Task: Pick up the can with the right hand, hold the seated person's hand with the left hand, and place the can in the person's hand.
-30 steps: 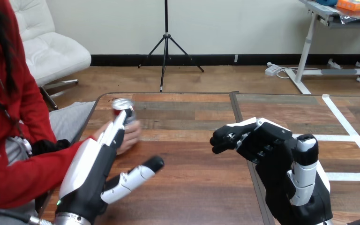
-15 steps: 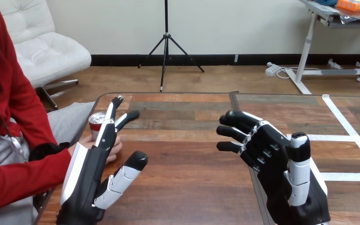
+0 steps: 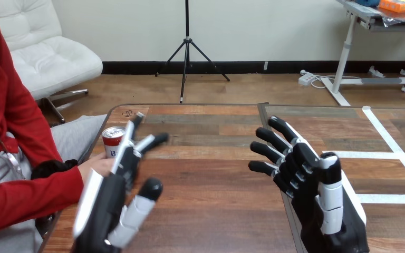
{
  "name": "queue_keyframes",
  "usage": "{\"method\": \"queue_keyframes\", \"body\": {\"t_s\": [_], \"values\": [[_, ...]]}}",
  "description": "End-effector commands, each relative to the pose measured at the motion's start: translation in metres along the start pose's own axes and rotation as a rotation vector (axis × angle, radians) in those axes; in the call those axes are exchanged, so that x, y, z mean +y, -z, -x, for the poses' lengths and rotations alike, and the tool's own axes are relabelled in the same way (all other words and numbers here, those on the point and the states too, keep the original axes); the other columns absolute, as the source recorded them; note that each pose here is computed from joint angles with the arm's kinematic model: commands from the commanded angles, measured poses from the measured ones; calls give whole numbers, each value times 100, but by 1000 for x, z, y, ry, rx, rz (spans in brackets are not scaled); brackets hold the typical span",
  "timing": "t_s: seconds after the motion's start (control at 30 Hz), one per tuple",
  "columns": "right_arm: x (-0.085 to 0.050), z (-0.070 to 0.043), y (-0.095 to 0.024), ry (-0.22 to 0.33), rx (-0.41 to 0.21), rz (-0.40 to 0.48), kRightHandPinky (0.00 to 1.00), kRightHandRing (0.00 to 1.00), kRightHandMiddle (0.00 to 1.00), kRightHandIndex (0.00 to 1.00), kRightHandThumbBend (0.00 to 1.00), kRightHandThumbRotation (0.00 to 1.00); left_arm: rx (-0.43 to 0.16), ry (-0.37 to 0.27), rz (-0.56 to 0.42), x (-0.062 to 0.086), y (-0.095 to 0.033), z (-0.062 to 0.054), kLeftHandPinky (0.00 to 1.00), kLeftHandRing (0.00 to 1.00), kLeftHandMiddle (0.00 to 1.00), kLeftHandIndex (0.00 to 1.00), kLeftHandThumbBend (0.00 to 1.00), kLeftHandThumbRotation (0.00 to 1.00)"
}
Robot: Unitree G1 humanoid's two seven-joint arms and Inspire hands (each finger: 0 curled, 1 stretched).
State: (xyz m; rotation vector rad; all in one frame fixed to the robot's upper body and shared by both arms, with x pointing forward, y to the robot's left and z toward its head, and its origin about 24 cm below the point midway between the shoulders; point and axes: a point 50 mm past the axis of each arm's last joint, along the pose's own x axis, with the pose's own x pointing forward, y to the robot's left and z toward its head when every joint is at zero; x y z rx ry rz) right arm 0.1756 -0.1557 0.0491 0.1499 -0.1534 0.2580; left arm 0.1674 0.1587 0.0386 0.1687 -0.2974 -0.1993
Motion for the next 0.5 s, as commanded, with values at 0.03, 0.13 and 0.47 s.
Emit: {"method": "queue_keyframes", "body": {"t_s": [0.03, 0.13, 0.47], "values": [[3, -6, -4, 15, -54, 12, 88, 91, 91, 93, 88, 100, -34, 45, 137, -14, -4, 0, 94, 91, 88, 98, 81, 96], [4, -5, -3, 21, -55, 11, 89, 92, 92, 93, 88, 100, -27, 47, 170, -19, -6, 3, 96, 91, 89, 98, 81, 96], [6, -2, -1, 26, -55, 8, 91, 92, 92, 91, 90, 100, -5, 81, 201, -27, -7, 12, 98, 94, 93, 97, 77, 99]]}}
